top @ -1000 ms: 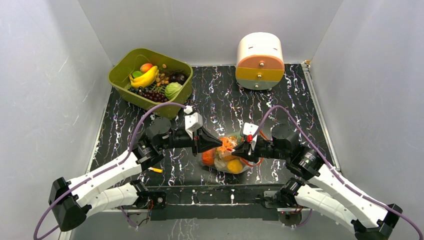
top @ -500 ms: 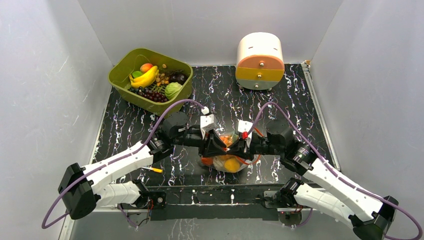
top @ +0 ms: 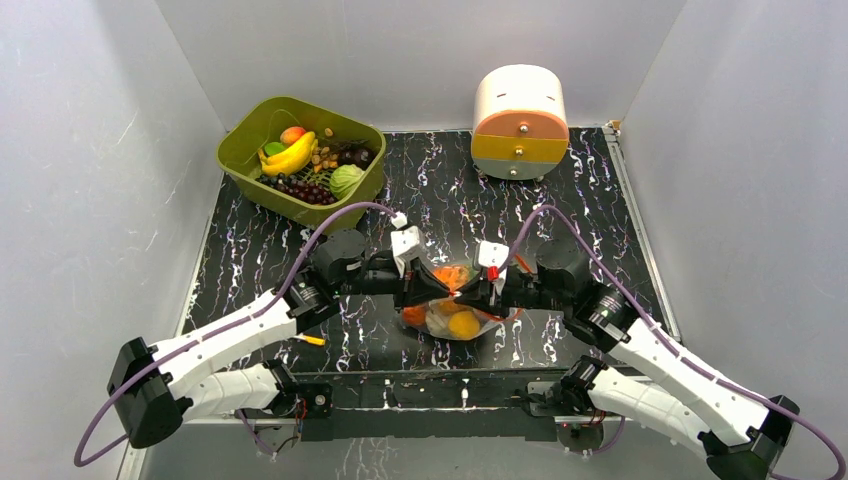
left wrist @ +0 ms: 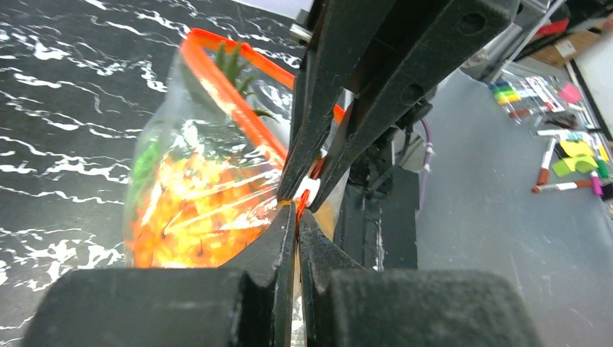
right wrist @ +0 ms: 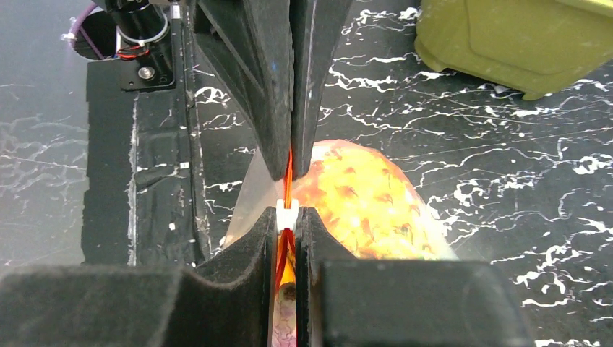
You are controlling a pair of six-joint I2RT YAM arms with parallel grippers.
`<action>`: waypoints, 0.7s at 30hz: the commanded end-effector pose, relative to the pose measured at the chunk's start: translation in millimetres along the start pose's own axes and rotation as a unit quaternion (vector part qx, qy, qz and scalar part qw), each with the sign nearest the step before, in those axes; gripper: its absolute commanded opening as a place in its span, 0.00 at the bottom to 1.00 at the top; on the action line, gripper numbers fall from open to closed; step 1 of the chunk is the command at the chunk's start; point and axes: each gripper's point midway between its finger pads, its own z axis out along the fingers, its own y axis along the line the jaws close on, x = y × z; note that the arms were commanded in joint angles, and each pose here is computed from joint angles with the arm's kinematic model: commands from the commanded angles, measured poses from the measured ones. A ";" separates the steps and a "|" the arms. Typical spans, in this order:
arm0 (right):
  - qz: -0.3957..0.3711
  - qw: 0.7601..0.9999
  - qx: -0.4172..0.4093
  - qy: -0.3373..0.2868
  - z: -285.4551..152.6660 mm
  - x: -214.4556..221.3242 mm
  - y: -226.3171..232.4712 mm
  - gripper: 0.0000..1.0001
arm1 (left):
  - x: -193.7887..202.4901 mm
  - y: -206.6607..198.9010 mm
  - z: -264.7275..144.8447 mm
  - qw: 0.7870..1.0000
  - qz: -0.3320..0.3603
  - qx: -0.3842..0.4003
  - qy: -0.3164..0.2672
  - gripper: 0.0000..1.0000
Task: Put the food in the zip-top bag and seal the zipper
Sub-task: Zip the zipper food storage bag at the center of the board.
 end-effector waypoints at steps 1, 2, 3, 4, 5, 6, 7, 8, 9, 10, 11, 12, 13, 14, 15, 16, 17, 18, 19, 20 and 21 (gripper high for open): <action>-0.018 0.999 0.035 0.015 -18.3 -2.8 -6.0 0.00 | -36.5 18.6 -20.6 0.994 0.033 -0.086 -0.065 0.00; -0.019 0.999 0.037 0.015 -19.8 -2.5 -5.6 0.00 | -36.7 21.7 -22.7 0.993 0.033 -0.096 -0.067 0.00; -0.017 0.999 0.039 0.017 -20.9 -0.9 -5.1 0.00 | -35.7 23.7 -24.0 0.992 0.031 -0.104 -0.067 0.00; -0.016 0.999 0.041 0.019 -21.7 1.2 -5.2 0.00 | -33.4 25.3 -24.4 0.992 0.029 -0.108 -0.066 0.00; -0.013 0.999 0.041 0.023 -21.6 4.7 -4.7 0.00 | -33.2 26.1 -24.5 0.991 0.026 -0.110 -0.068 0.00; -0.011 0.999 0.041 0.026 -21.5 7.0 -4.6 0.00 | -32.3 26.6 -23.7 0.991 0.022 -0.110 -0.068 0.00; -0.009 0.999 0.040 0.026 -21.2 7.7 -3.8 0.00 | -32.4 24.5 -22.7 0.992 0.021 -0.103 -0.068 0.00; -0.009 0.999 0.036 0.022 -20.4 6.1 -2.7 0.00 | -33.0 21.5 -21.4 0.993 0.021 -0.094 -0.069 0.00; -0.010 0.999 0.032 0.012 -19.8 1.0 -1.6 0.00 | -34.8 19.5 -20.2 0.993 0.019 -0.087 -0.071 0.00; -0.012 1.000 0.028 0.001 -19.1 -4.9 -0.5 0.00 | -36.7 17.7 -19.5 0.994 0.020 -0.081 -0.074 0.00; -0.015 1.000 0.023 -0.010 -18.6 -11.8 0.2 0.00 | -38.0 11.3 -18.6 0.995 0.025 -0.063 -0.076 0.00; -0.019 0.999 0.019 -0.020 -17.6 -17.9 0.9 0.00 | -39.7 5.0 -17.4 0.995 0.033 -0.043 -0.080 0.00; -0.022 0.999 0.015 -0.030 -16.6 -24.1 0.7 0.00 | -40.4 1.0 -16.6 0.996 0.034 -0.031 -0.080 0.00; -0.025 0.999 0.010 -0.035 -15.0 -28.3 1.0 0.00 | -40.8 -2.3 -15.6 0.996 0.031 -0.021 -0.077 0.05; -0.027 0.999 0.005 -0.040 -13.3 -32.4 0.9 0.00 | -39.6 -6.0 -14.0 0.997 0.034 -0.007 -0.071 0.18; -0.029 0.999 -0.003 -0.042 -11.6 -35.5 2.0 0.00 | -38.1 -9.4 -12.5 0.997 0.039 0.006 -0.063 0.32; -0.031 0.999 -0.008 -0.042 -9.7 -36.9 1.9 0.00 | -37.2 -11.4 -11.1 0.998 0.040 0.015 -0.056 0.42; -0.033 0.998 -0.011 -0.044 -8.4 -39.3 1.6 0.00 | -35.5 -13.0 -10.3 0.998 0.040 0.022 -0.050 0.47; -0.036 0.998 -0.016 -0.045 -7.1 -41.0 1.9 0.00 | -33.8 -13.7 -9.4 0.998 0.042 0.027 -0.043 0.50; -0.037 0.998 -0.018 -0.045 -6.0 -42.2 1.4 0.00 | -30.3 -13.9 -8.1 0.998 0.044 0.032 -0.035 0.53; -0.039 0.998 -0.020 -0.047 -5.6 -44.6 1.6 0.00 | -27.5 -13.8 -7.6 0.998 0.048 0.034 -0.027 0.55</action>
